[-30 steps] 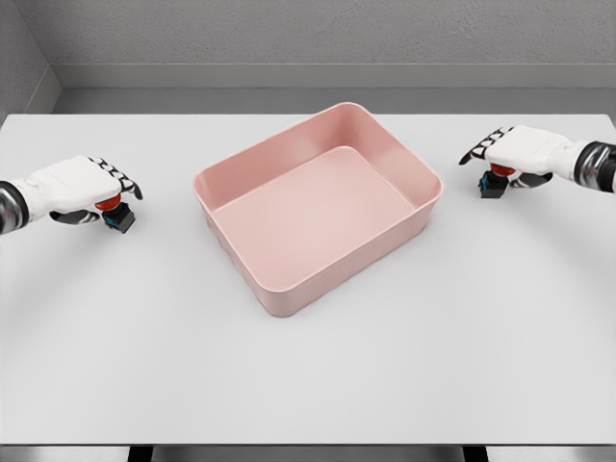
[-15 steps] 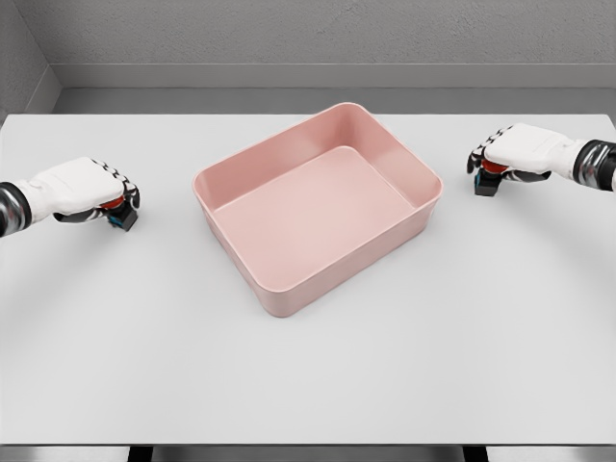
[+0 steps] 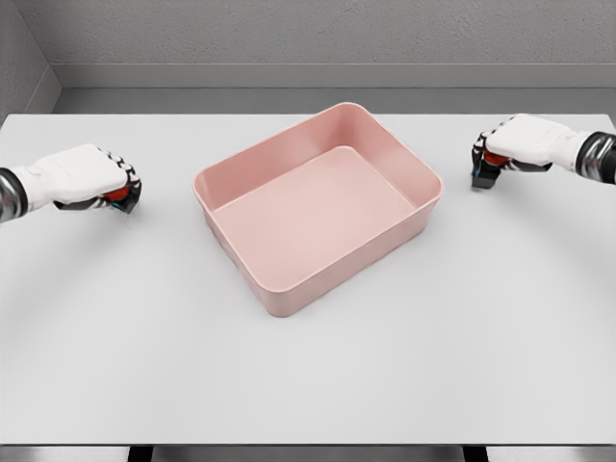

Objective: Put the industrial switch in the basket with both arms

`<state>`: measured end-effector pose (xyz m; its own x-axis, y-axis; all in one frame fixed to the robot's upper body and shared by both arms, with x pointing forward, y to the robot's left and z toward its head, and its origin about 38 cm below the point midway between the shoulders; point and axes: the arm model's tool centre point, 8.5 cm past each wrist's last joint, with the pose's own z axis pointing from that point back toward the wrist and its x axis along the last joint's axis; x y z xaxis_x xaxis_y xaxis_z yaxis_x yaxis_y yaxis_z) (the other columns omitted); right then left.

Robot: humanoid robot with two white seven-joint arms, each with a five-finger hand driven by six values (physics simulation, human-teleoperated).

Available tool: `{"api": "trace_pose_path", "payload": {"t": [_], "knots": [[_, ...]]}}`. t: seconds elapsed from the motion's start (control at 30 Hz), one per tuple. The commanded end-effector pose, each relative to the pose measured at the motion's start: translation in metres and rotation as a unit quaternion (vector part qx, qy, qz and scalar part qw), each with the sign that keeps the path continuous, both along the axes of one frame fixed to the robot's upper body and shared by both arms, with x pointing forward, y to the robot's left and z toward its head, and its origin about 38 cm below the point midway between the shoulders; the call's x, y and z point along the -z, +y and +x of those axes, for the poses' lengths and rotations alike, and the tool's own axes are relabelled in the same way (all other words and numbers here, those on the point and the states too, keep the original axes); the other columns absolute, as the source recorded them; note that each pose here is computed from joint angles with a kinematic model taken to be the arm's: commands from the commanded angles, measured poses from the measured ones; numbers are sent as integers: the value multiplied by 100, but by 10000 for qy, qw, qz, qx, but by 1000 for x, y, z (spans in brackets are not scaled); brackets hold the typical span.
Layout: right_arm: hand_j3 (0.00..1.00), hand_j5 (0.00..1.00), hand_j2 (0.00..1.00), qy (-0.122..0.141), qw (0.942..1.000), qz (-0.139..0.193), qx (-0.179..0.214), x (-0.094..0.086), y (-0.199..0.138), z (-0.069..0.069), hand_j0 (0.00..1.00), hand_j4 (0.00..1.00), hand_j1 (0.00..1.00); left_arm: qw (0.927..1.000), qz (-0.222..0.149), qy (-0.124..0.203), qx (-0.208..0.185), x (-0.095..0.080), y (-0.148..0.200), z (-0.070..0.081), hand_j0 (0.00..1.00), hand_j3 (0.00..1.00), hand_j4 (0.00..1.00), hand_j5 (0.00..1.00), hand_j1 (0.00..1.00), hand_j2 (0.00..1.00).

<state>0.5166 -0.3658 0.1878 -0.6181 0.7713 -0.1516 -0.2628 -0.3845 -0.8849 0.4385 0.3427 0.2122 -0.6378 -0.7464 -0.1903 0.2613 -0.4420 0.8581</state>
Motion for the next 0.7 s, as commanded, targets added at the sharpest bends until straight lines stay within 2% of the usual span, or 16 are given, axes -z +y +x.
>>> {"api": "trace_pose_path", "payload": {"t": [0.0, 0.1, 0.13, 0.3, 0.43, 0.57, 0.67], "knots": [[45, 45, 45, -64, 9999, 70, 32, -5, -1, 1, 45, 45, 45, 9998, -106, 82, 154, -3, 0, -4, 48, 48, 48, 48, 48, 48], [45, 45, 45, -98, 9999, 86, 46, -8, -2, 2, 45, 45, 45, 9995, -209, 45, 214, -12, -2, -2, 48, 48, 48, 48, 48, 48], [44, 44, 44, -200, 9997, 144, 44, -17, -3, 2, 44, 44, 44, 9993, -302, 34, 219, -17, -3, -1, 48, 48, 48, 48, 48, 48], [44, 44, 44, -259, 9995, 178, -3, -21, 0, 2, 44, 44, 44, 9979, -597, -17, 247, -32, -7, 3, 48, 48, 48, 48, 48, 48], [44, 44, 44, -397, 9987, 304, 57, -33, -3, 5, 44, 44, 44, 9945, -844, -134, 608, -58, -16, 6, 48, 48, 48, 48, 48, 48], [44, 44, 44, -447, 9984, 335, 0, -36, 1, 4, 44, 44, 44, 9899, -1019, -196, 971, -74, -24, 4, 48, 48, 48, 48, 48, 48], [44, 44, 44, -587, 9973, 451, -1, -46, 1, 4, 44, 44, 44, 9852, -1114, -256, 1274, -84, -33, 3, 48, 48, 48, 48, 48, 48]]}}
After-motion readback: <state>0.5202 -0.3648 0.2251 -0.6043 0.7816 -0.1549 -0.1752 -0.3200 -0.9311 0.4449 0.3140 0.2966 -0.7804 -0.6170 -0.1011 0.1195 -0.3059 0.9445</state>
